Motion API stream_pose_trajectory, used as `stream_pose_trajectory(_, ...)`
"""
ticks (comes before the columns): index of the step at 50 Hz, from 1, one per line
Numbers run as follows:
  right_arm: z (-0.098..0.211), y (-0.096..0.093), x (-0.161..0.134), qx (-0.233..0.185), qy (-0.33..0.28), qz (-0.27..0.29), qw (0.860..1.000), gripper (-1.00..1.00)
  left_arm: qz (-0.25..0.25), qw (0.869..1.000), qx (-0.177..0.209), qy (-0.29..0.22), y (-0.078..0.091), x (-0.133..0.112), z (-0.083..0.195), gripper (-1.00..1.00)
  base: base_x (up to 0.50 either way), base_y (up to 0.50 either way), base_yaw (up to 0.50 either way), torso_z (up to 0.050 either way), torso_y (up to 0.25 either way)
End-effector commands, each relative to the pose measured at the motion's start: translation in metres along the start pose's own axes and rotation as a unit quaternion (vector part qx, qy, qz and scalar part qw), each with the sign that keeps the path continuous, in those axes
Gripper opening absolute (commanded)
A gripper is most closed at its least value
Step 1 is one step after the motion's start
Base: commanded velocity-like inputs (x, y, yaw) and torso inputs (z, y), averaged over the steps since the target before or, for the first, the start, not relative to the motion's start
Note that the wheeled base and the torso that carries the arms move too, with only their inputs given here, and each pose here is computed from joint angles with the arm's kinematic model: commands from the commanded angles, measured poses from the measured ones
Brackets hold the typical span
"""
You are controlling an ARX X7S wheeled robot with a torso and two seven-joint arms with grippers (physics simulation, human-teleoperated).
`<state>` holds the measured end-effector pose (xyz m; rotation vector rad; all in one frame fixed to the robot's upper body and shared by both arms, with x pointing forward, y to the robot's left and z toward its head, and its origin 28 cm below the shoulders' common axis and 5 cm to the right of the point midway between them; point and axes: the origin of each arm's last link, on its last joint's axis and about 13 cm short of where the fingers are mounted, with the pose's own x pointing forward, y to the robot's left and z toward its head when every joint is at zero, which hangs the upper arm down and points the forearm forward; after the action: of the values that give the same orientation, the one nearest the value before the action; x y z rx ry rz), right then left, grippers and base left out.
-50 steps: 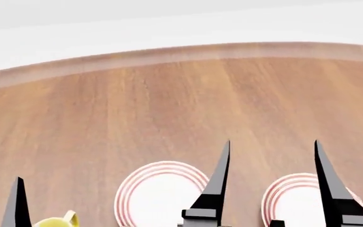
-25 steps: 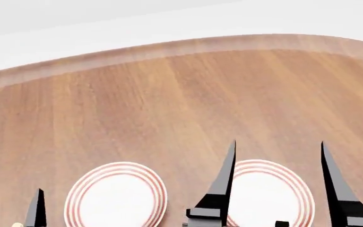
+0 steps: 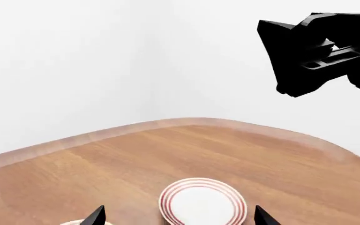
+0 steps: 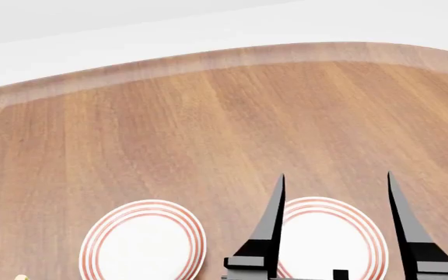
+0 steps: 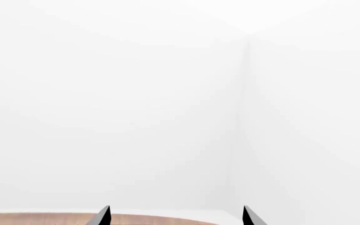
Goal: Put the white mug on the left plate.
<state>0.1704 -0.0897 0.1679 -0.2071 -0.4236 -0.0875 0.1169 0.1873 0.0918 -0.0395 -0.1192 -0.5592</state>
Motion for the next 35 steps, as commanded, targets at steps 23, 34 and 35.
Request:
stream_pose_trajectory(23,0.0,0.001,0.0,0.004,0.005,0.007,1.0,1.0,-0.124,0.987,0.014,0.104,-0.037,-0.032,-0.046,1.0,0.0,0.0,0.0,0.0,0.0)
stream_pose_trajectory(34,0.0,0.001,0.0,0.003,0.006,0.008,1.0,1.0,-0.14,0.982,0.009,0.125,-0.045,-0.035,-0.057,1.0,0.0,0.0,0.0,0.0,0.0)
stream_pose_trajectory(35,0.001,0.001,0.0,0.003,0.006,0.008,1.0,1.0,-0.14,0.982,0.008,0.125,-0.046,-0.035,-0.058,1.0,0.0,0.0,0.0,0.0,0.0)
